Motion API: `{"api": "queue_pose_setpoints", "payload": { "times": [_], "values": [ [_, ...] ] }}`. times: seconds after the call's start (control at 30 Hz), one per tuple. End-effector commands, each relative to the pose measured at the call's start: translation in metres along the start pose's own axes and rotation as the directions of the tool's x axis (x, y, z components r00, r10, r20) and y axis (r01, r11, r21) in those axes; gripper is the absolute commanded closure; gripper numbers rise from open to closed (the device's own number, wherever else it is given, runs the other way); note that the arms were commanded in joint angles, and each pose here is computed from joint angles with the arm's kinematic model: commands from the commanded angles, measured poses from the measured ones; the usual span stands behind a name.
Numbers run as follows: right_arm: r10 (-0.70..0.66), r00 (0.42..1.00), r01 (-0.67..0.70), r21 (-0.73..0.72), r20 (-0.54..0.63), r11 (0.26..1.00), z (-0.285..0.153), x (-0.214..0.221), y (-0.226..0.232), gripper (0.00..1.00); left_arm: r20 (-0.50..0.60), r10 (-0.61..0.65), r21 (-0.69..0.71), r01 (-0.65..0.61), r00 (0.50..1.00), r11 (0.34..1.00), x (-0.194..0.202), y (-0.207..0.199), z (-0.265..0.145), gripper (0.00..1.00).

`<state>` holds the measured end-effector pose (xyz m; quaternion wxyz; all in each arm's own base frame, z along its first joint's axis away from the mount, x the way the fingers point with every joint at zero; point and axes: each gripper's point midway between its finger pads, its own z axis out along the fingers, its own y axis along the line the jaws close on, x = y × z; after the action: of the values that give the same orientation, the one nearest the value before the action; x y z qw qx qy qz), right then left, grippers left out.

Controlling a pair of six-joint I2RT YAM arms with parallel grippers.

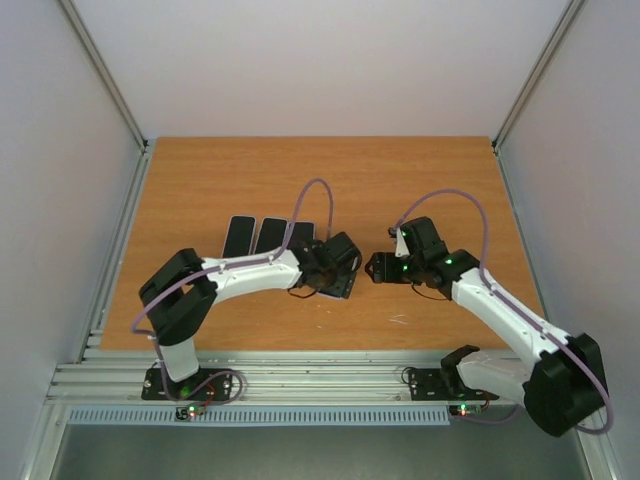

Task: Put the phone into the phone case
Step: Move the phone with the phone case to the center of the board.

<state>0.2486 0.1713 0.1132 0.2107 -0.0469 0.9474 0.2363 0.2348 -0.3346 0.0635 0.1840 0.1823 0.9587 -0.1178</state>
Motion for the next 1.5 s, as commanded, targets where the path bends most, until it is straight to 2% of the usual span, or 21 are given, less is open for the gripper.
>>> {"api": "queue_pose_setpoints", "payload": {
  "times": [0.0,0.2,0.37,0.93,1.2,1.47],
  "values": [
    [-0.023,0.998,0.012,0.181,0.057,0.983,-0.026,0.004,-0.032,0.21,0.051,0.034,-0.113,-0.028,0.998,0.993,-0.036,0.015,0.007,0.28],
    [-0.045,0.992,0.012,0.265,0.117,0.964,-0.055,0.005,-0.045,0.15,0.060,0.004,-0.192,0.007,0.998,0.981,-0.065,0.032,0.027,0.28],
    [-0.040,0.989,0.000,0.262,0.146,0.965,-0.066,0.005,-0.043,0.14,0.054,-0.019,-0.228,0.030,0.998,0.973,-0.078,0.045,0.047,0.27],
    [-0.035,0.990,-0.001,0.255,0.135,0.967,-0.069,0.007,-0.041,0.12,0.066,-0.140,-0.273,0.152,0.988,0.950,-0.094,0.066,0.075,0.17],
    [-0.040,0.983,-0.010,0.263,0.182,0.965,-0.086,0.001,-0.039,0.08,0.103,-0.164,-0.212,0.183,0.981,0.960,-0.099,0.059,0.047,0.06],
    [-0.051,0.965,-0.025,0.284,0.259,0.959,-0.119,-0.009,-0.036,0.02,0.194,-0.198,-0.074,0.215,0.961,0.974,-0.110,0.045,-0.027,0.01]
  ]
}}
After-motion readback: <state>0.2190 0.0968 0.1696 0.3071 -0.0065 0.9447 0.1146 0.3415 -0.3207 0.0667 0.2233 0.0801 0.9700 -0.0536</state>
